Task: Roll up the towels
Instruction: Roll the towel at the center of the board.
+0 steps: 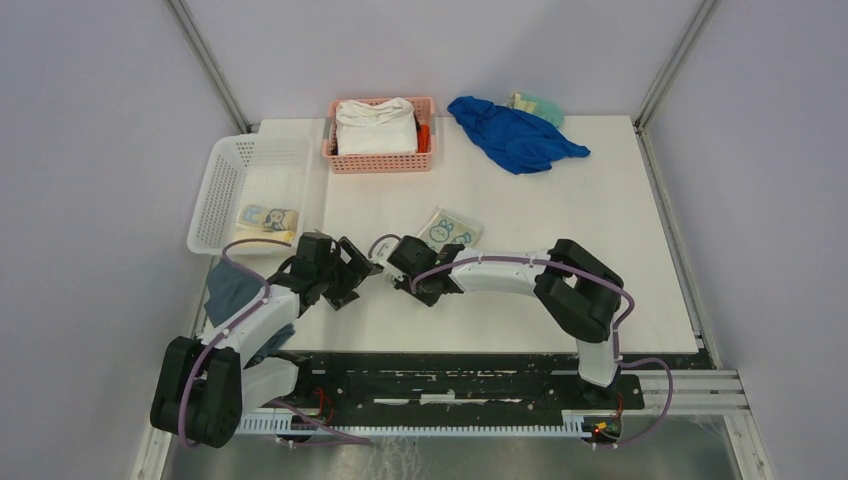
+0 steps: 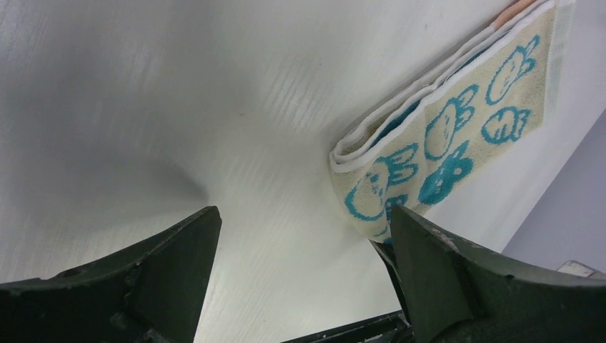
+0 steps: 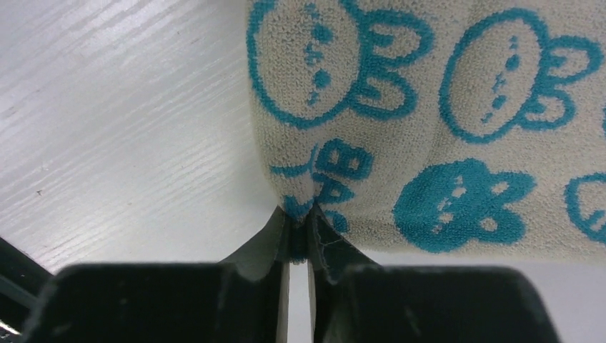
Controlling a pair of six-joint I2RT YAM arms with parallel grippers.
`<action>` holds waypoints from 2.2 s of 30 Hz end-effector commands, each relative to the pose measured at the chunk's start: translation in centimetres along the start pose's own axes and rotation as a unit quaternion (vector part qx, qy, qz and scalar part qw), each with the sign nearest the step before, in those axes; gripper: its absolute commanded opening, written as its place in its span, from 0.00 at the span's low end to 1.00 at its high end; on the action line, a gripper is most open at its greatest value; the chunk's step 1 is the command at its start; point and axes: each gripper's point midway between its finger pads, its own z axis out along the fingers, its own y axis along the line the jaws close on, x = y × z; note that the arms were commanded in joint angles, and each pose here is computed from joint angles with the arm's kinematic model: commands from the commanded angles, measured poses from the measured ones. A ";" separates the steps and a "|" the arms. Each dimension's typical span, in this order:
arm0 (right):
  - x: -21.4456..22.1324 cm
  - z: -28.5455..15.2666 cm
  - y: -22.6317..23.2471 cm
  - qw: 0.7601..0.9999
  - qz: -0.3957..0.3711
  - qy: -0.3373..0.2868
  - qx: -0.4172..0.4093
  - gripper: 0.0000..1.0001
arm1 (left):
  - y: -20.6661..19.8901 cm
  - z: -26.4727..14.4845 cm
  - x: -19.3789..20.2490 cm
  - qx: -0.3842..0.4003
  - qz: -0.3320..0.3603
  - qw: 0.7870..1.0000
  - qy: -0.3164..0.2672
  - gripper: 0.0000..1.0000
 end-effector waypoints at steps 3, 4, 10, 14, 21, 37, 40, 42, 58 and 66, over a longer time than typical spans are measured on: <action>-0.4 -0.5 1.2 0.991 0.073 -0.031 -0.105 0.08 | -2.3 -0.1 0.1 0.037 -0.050 0.998 0.011 0.94; -0.8 -0.8 1.5 0.987 0.086 -0.040 -0.129 0.06 | -2.6 0.0 0.4 0.039 -0.059 0.997 0.017 0.94; -1.6 -1.4 1.4 0.972 0.128 -0.074 -0.183 0.04 | -4.3 1.3 2.3 0.050 -0.079 0.995 0.044 0.93; -1.3 -1.1 1.4 0.965 0.146 -0.079 -0.205 0.03 | -5.6 2.3 2.7 0.050 -0.080 0.994 0.046 0.89; -1.1 -1.2 0.7 0.958 0.167 -0.091 -0.214 0.03 | -5.5 4.4 2.7 0.024 -0.080 0.995 0.051 0.72; -1.6 -2.7 -1.1 0.976 0.130 -0.125 -0.125 0.26 | -5.3 5.2 1.8 0.005 -0.072 0.997 0.029 0.14; -2.7 -3.2 -1.1 0.982 0.100 -0.140 -0.083 0.37 | -5.5 4.8 1.9 0.009 -0.082 0.996 0.028 0.13; -3.2 -3.4 -1.0 0.983 0.091 -0.148 -0.066 0.39 | -5.6 4.7 1.9 0.011 -0.083 0.996 0.030 0.12; -0.7 -0.6 0.3 0.996 0.006 -0.087 0.021 0.51 | -5.8 4.2 2.1 0.013 -0.096 0.995 0.033 0.12; -0.4 -0.5 0.6 0.997 -0.006 -0.077 0.019 0.18 | -5.8 4.0 2.0 0.012 -0.094 0.995 0.032 0.13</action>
